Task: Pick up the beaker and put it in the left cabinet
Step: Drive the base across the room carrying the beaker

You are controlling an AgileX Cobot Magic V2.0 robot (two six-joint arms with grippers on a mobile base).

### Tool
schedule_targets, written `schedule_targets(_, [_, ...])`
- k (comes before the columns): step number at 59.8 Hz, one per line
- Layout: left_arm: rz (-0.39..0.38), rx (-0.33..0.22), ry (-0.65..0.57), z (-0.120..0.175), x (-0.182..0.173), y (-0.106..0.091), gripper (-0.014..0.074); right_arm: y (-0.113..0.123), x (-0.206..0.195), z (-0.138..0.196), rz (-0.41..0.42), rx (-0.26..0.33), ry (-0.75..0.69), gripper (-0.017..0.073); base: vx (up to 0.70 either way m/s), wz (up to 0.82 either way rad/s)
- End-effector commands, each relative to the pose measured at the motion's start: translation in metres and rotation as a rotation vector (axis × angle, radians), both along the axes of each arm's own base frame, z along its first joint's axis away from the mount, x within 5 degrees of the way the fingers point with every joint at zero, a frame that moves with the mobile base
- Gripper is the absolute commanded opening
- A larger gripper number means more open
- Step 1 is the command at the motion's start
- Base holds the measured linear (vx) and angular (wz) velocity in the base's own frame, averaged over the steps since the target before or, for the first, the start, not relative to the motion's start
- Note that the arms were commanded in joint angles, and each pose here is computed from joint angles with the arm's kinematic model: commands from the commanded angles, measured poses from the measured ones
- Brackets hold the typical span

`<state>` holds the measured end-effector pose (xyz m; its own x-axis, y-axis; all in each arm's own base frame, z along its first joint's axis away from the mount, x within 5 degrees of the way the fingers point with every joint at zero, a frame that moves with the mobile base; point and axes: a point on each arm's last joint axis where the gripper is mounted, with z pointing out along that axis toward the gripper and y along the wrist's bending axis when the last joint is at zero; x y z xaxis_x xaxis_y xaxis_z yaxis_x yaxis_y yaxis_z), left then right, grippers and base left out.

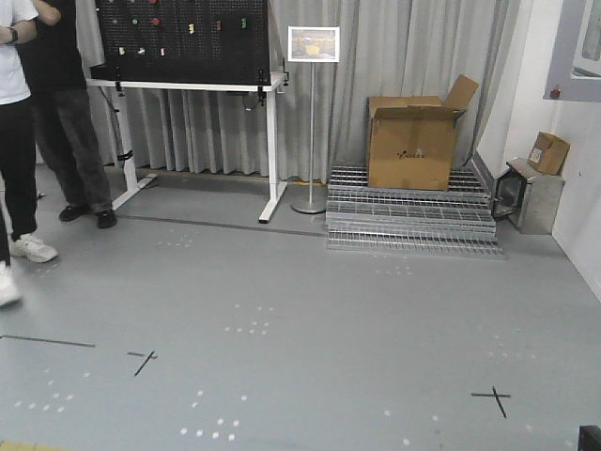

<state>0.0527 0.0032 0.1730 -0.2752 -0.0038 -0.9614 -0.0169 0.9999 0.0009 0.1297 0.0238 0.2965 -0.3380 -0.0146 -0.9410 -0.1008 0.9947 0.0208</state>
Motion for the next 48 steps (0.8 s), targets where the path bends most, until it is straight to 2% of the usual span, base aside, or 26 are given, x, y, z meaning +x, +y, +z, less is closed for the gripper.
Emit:
schedule_targets(1, [-0.018, -0.004, -0.099, 0.0123, 0.0006, -0.0014, 0.0004, 0.0028, 0.0015, 0.0150, 0.039, -0.008, -0.090, -0.0002, 0.63, -0.06])
schedule_targets(48, [-0.018, -0.004, -0.099, 0.0123, 0.0006, -0.0014, 0.0004, 0.0030, 0.0021, 0.0146, 0.039, -0.009, -0.087, -0.0001, 0.62, -0.02])
